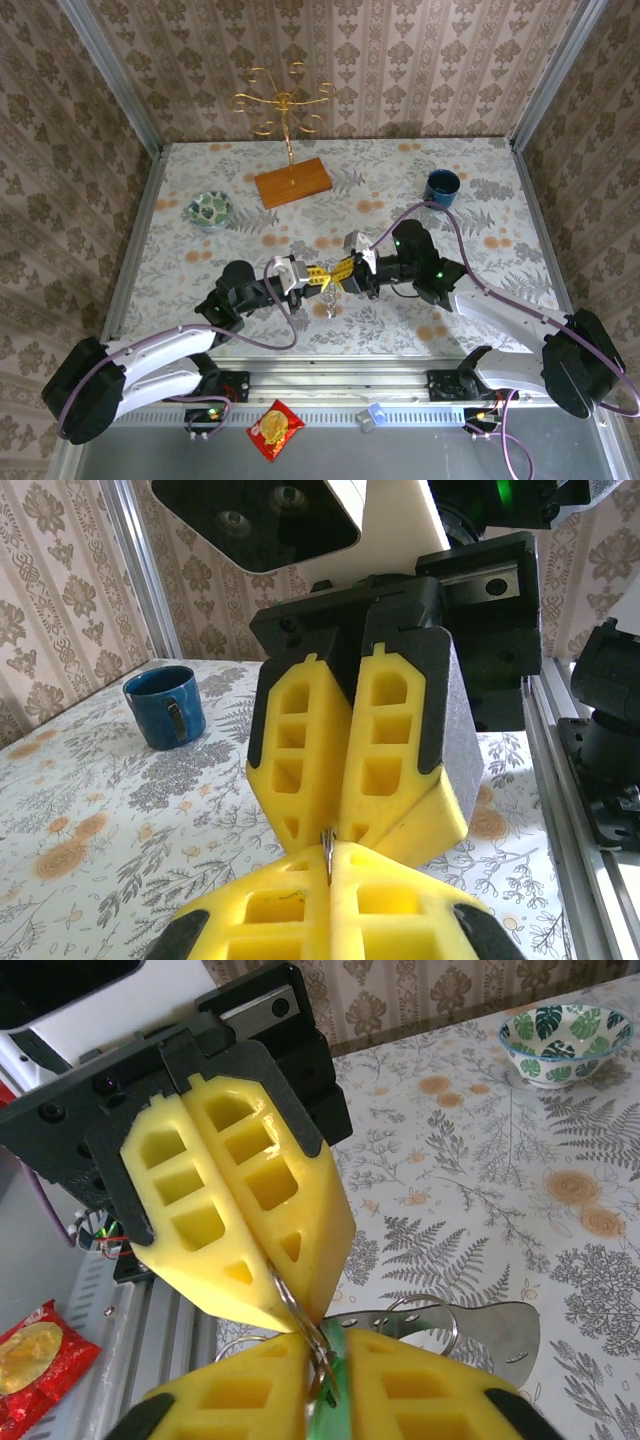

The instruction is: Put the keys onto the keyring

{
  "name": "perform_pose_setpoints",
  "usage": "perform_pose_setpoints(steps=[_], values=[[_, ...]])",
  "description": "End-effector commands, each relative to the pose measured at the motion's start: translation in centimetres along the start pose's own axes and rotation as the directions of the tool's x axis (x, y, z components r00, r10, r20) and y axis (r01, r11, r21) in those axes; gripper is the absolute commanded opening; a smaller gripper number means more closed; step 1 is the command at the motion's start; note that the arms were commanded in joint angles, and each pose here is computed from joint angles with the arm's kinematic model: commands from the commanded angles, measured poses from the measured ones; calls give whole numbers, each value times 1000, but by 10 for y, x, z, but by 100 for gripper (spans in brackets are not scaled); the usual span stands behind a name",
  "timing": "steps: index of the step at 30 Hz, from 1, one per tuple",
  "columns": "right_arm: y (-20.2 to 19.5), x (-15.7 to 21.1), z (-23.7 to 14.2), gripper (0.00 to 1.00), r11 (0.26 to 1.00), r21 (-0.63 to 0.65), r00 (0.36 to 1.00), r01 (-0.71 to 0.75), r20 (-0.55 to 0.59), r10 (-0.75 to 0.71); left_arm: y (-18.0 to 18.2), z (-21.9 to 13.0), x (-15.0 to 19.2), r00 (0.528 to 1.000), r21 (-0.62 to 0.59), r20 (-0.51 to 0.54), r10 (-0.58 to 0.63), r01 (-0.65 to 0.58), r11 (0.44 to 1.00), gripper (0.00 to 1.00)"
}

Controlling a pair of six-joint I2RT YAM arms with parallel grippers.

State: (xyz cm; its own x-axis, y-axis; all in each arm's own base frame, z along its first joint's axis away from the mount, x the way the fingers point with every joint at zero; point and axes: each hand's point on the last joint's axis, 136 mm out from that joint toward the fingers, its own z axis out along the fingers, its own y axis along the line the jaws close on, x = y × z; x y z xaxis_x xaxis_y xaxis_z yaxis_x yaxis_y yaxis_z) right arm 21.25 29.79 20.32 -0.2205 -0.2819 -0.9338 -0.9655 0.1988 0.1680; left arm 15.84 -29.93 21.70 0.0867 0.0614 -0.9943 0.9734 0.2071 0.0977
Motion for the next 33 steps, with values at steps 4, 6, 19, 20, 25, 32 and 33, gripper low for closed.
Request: perform_pose_setpoints(steps=[4, 6, 19, 20, 25, 32, 33], values=[[4, -26, -2, 0, 994, -35, 994, 105, 33, -104, -2, -1, -5, 1000, 11, 21, -3, 3, 1000, 1], [5, -22, -3, 0, 993, -39, 994, 111, 5, -111, 0, -2, -2, 1000, -7, 4, 2, -2, 1000, 11], [4, -5, -5, 0, 983, -66, 962, 174, -203, -184, 3, -7, 5, 992, -3, -115, 50, -51, 999, 25], [4, -4, -5, 0, 981, -69, 956, 181, -223, -192, 3, -7, 4, 992, -1, -117, 52, -52, 999, 24], [6, -1, -5, 0, 970, -77, 927, 232, -286, -245, 4, -5, 1, 991, 17, -124, 55, -54, 998, 23], [8, 0, -1, 0, 954, -91, 893, 285, -338, -298, 4, -2, 0, 989, 47, -136, 53, -47, 998, 16], [9, -1, 0, 0, 953, -93, 890, 289, -340, -303, 4, -1, 0, 989, 49, -141, 52, -46, 998, 15]])
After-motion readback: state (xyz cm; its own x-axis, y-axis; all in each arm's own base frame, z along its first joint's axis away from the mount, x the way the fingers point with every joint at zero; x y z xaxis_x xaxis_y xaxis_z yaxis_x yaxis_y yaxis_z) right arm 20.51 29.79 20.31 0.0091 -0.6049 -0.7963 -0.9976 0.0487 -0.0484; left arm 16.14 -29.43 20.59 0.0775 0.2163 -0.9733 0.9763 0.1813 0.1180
